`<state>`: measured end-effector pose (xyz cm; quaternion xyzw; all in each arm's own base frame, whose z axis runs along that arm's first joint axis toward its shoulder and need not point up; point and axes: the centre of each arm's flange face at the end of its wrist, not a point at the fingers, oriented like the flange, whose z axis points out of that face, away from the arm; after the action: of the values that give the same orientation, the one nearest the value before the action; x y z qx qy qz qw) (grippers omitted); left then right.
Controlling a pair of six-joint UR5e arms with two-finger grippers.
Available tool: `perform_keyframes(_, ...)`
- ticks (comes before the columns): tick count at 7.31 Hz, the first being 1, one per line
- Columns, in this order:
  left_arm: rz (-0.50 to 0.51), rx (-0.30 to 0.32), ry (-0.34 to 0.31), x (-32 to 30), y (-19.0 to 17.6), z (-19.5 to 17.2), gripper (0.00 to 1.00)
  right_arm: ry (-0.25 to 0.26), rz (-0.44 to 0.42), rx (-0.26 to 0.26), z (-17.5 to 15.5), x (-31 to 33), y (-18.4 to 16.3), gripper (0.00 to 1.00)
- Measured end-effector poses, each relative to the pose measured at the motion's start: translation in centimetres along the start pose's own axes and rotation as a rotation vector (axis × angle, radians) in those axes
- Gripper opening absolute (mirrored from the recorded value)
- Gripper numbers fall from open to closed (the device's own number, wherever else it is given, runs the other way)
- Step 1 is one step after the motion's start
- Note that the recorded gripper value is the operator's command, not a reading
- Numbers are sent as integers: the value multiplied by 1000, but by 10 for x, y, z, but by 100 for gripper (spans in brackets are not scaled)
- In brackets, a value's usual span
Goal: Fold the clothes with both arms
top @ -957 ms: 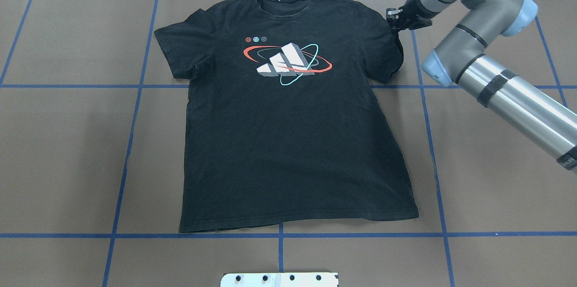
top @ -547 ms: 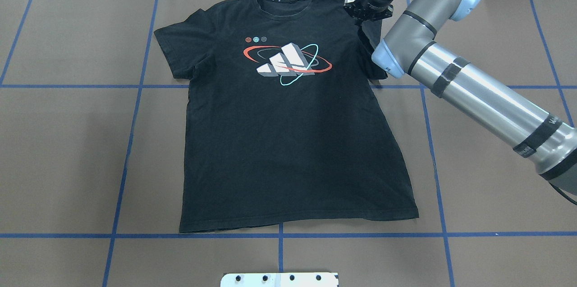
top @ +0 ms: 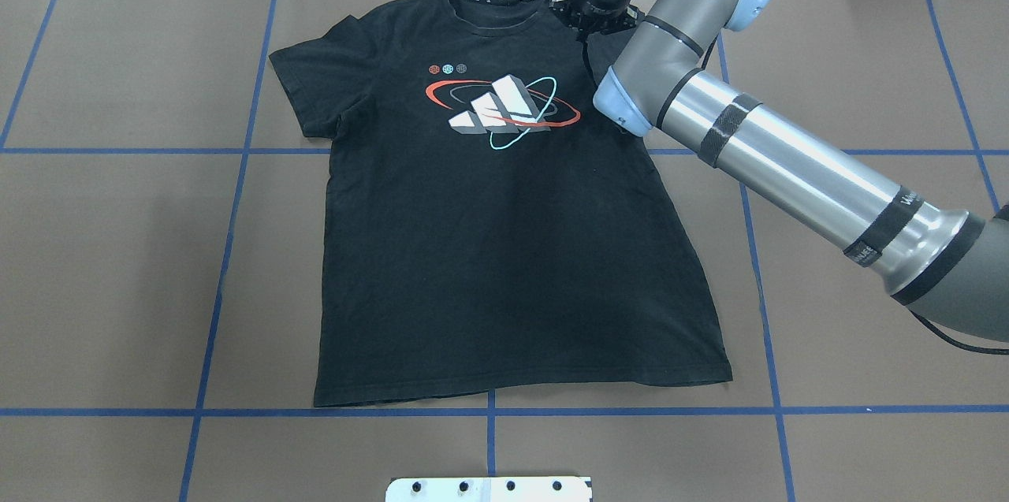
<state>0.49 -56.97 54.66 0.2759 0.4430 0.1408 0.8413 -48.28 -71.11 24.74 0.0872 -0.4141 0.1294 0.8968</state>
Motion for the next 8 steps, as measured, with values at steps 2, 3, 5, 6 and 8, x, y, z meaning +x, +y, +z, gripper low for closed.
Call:
perform_keyframes(2,0,0,1,0,0,0,100,7,-10,3,7,-7,10,27)
perform_keyframes(3,1,-1,2,0,0,0,100,12,-15,7,11,-10,14,91)
perform_keyframes(5,1,0,2,1,-1,0,100,19,-16,19,15,-15,21,100)
perform_keyframes(6,2,1,2,1,-1,0,100,20,-2,30,15,-18,22,100)
perform_keyframes(8,5,4,1,5,-9,2,100,7,18,34,1,-22,11,100)
